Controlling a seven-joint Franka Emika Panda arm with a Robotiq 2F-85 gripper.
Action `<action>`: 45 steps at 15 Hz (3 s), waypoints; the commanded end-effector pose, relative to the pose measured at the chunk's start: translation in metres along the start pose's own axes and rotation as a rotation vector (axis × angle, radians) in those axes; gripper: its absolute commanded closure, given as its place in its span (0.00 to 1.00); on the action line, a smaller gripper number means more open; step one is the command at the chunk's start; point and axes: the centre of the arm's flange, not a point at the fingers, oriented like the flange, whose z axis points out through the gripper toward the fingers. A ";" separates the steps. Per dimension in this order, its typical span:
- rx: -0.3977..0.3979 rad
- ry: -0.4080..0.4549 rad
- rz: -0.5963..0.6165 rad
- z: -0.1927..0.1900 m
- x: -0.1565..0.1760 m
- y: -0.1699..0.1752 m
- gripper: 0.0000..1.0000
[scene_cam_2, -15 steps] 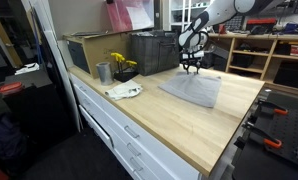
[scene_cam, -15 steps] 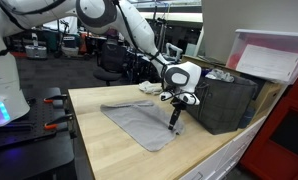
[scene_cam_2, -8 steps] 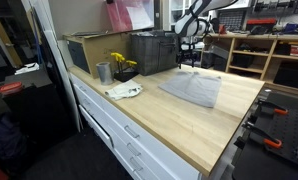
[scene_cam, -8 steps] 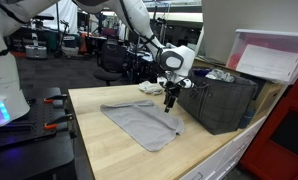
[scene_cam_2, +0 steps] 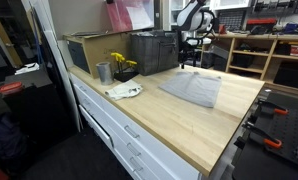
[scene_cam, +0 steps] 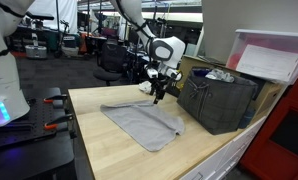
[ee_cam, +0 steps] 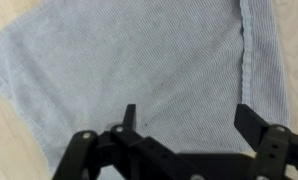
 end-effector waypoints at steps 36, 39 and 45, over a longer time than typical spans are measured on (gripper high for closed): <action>0.142 -0.104 -0.571 0.097 0.069 -0.125 0.00; 0.137 -0.089 -0.571 0.094 0.079 -0.124 0.00; 0.111 -0.069 -0.617 0.086 0.092 -0.137 0.00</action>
